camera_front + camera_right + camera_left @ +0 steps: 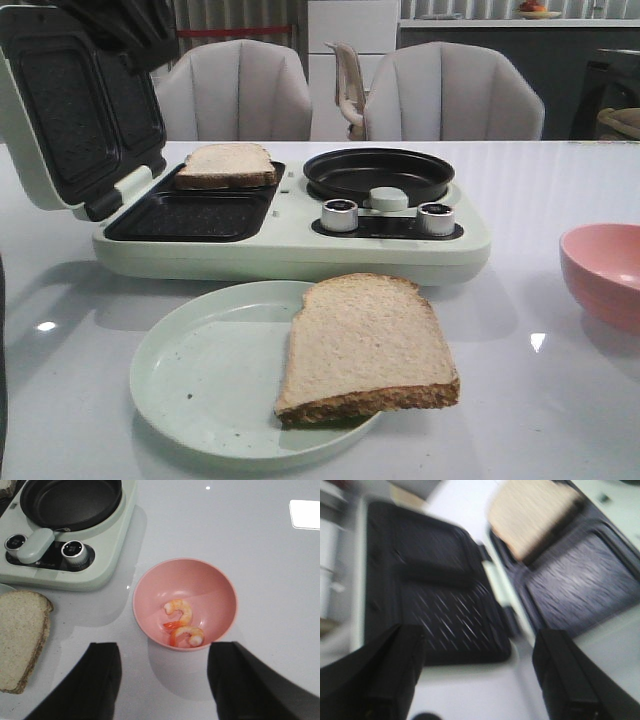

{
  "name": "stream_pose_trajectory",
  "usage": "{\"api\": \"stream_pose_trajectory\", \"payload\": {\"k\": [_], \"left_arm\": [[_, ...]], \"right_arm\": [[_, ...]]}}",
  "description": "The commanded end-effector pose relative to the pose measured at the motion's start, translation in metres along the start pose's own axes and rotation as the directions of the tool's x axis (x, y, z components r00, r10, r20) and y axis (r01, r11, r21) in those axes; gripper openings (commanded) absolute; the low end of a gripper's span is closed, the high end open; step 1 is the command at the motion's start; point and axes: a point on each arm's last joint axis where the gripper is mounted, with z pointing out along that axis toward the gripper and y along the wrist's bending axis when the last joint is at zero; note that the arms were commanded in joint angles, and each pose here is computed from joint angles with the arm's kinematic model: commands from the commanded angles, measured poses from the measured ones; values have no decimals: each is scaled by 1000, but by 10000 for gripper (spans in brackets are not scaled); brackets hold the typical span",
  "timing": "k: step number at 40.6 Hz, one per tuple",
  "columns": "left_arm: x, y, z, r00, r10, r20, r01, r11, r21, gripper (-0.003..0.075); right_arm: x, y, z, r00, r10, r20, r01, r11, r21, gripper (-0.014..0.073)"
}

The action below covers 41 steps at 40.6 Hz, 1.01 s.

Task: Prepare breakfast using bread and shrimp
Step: 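Withdraw the left gripper upward from the sandwich maker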

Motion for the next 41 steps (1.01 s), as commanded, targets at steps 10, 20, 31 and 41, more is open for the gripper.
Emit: {"api": "stream_pose_trajectory", "payload": {"k": [10,20,31,41], "left_arm": [[35,20,-67,982,-162,-99,186,924,334,498],[67,5,-88,990,-136,-46,137,808,573,498],[98,-4,-106,961,-234,148,54,682,730,499],[131,10,-112,887,-415,203,153,679,718,499]], "right_arm": [[-14,1,-4,996,2,87,-2,1000,-2,496],[-18,0,-4,991,6,135,-6,1000,1,496],[-11,10,7,989,146,-4,-146,983,-109,495],[7,24,55,919,141,-367,-233,947,-220,495]]}}
